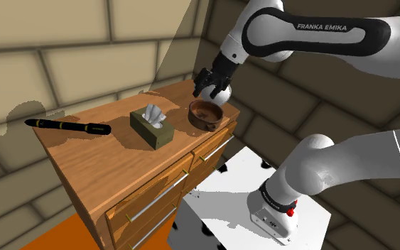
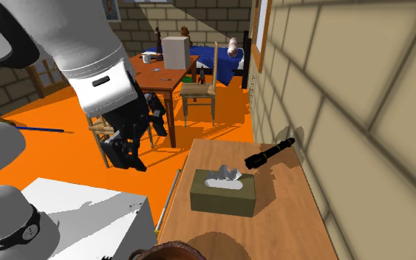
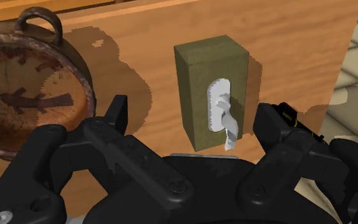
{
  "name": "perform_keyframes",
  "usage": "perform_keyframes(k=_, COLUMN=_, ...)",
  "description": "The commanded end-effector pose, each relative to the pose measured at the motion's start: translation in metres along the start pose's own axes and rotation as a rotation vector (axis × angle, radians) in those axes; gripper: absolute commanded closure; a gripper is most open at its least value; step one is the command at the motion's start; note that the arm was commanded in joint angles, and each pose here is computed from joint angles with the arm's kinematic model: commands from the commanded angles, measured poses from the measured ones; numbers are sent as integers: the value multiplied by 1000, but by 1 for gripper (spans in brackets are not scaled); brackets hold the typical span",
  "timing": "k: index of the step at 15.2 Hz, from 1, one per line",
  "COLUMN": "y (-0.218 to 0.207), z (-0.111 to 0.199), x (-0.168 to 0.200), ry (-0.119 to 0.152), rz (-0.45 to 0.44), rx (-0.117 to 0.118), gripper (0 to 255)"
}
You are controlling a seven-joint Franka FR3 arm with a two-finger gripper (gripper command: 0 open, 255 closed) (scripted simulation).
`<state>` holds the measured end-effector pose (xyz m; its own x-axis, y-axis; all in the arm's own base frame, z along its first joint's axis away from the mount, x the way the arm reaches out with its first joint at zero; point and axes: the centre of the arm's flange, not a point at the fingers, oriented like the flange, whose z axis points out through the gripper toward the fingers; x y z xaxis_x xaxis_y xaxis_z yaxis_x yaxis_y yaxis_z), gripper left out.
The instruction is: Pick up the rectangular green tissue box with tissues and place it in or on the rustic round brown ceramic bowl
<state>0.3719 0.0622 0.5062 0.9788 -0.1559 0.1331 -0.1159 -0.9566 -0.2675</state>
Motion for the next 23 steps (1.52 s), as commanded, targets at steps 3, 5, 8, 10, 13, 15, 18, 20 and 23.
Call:
perform_keyframes(k=3, y=-9, z=43, x=23, ry=46, rz=9, rx=56, gripper=0)
perform_keyframes(k=5, y=-14, z=63, x=35, ry=66, rz=13, rx=84, gripper=0)
perform_keyframes(k=8, y=-23, z=92, x=53, ry=98, rz=19, rx=125, gripper=0)
perform_keyframes(k=10, y=-29, z=110, x=67, ry=118, rz=23, rx=152, gripper=0)
perform_keyframes(k=13, y=-40, z=138, x=87, ry=150, rz=28, rx=194, gripper=0)
perform_keyframes(k=15, y=-47, z=155, x=101, ry=171, rz=32, rx=221, gripper=0)
perform_keyframes(k=18, y=-50, z=166, x=104, ry=172, rz=32, rx=223, gripper=0)
perform_keyframes(k=20, y=-52, z=176, x=105, ry=172, rz=32, rx=223, gripper=0)
perform_keyframes(k=23, y=-56, z=194, x=109, ry=172, rz=32, rx=223, gripper=0)
